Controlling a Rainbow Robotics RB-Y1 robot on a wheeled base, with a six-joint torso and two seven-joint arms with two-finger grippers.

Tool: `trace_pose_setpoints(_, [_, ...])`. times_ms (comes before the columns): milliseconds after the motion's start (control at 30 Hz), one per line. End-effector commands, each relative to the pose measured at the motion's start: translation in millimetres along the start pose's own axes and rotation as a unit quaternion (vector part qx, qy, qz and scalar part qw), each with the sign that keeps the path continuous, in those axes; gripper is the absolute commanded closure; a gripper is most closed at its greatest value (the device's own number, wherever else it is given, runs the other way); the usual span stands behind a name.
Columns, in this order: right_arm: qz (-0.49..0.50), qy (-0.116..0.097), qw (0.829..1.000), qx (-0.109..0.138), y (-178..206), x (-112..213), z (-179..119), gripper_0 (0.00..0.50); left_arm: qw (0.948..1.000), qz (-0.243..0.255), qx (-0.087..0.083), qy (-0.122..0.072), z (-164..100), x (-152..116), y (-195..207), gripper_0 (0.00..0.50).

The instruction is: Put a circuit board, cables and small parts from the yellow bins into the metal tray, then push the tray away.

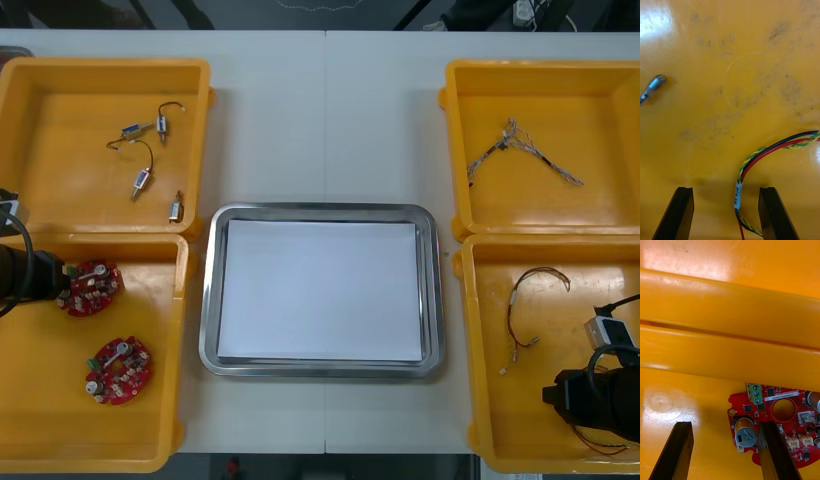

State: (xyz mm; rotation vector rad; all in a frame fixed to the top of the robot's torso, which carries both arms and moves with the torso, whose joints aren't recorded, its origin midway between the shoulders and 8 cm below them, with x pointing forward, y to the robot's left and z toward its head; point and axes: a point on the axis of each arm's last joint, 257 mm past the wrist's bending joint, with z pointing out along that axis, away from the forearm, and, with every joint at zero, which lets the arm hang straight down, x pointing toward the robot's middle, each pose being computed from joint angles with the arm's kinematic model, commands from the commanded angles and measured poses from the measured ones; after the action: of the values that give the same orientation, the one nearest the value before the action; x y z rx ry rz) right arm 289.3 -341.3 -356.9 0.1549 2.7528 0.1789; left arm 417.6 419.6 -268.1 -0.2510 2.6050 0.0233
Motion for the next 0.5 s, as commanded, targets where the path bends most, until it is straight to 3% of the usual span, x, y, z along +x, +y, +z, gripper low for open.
trace_pose_setpoints(33, [-0.035, 0.016, 0.999, 0.012, -9, 17, 2, 0.000, 0.9999, 0.004, 0.006, -0.013, 0, -11, -10, 0.000])
trace_pose_setpoints(200, [-0.047, 0.027, 0.998, 0.021, -14, 25, 6, 0.000, 0.9999, 0.004, 0.007, -0.009, 3, -7, -12, 0.000])
trace_pose_setpoints(500, [-0.066, 0.018, 0.997, 0.034, -21, 22, 7, 0.000, 0.9999, 0.000, 0.012, -0.009, 7, -4, -19, 0.000])
